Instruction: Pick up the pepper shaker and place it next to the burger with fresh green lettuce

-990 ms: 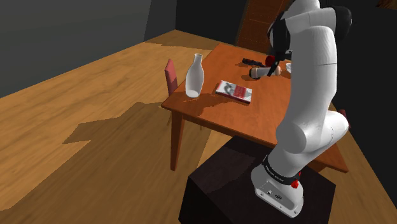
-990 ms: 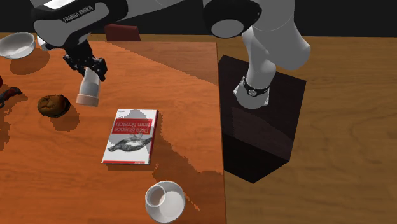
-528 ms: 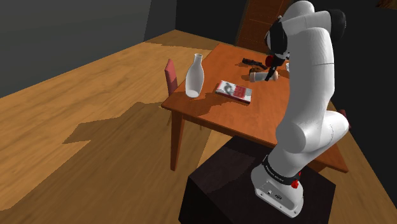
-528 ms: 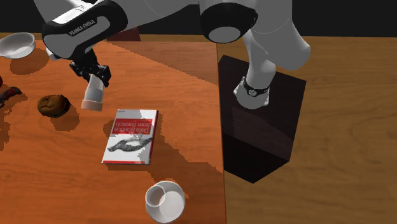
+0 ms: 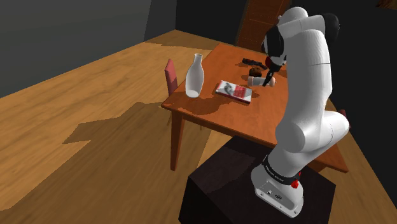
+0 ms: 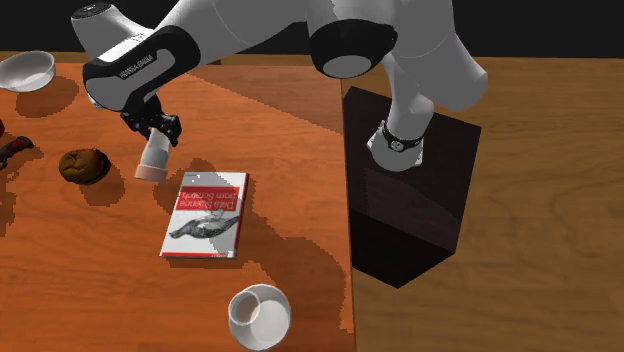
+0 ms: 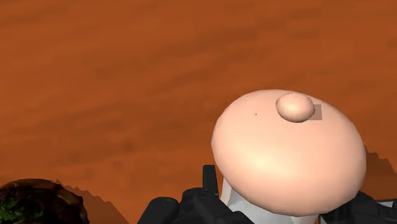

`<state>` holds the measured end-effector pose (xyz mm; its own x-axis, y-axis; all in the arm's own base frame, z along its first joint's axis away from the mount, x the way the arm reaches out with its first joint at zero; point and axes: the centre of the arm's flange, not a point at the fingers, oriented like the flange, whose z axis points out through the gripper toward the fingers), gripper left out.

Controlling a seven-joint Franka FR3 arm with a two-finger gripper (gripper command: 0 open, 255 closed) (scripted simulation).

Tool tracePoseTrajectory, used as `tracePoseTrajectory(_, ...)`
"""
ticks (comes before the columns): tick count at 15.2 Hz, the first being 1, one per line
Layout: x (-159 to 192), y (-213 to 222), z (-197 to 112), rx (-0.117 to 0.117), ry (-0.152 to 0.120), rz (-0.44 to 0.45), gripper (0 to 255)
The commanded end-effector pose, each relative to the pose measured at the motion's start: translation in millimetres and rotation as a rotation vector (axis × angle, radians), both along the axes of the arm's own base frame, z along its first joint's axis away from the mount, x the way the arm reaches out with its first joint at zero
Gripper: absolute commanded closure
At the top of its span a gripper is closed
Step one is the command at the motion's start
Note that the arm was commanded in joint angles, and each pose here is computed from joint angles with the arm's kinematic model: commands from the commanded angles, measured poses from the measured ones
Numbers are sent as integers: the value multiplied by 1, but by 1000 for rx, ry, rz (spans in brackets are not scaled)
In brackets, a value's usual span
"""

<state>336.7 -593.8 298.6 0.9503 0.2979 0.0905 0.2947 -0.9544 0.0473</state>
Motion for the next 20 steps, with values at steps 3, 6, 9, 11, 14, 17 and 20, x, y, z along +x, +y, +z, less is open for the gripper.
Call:
tracePoseTrajectory(3,1,-1,-21,0,0,0,255)
tracePoseTrajectory(6,1,-1,-21,0,0,0,255)
tracePoseTrajectory(9,1,-1,-21,0,0,0,255)
tracePoseTrajectory(11,1,-1,-21,0,0,0,0)
tracePoseTrajectory(14,1,-1,-21,0,0,0,0)
tracePoseTrajectory(17,-1,-1,-8,0,0,0,0)
tracePoseTrajectory(20,-4,0,29,0,0,0,0)
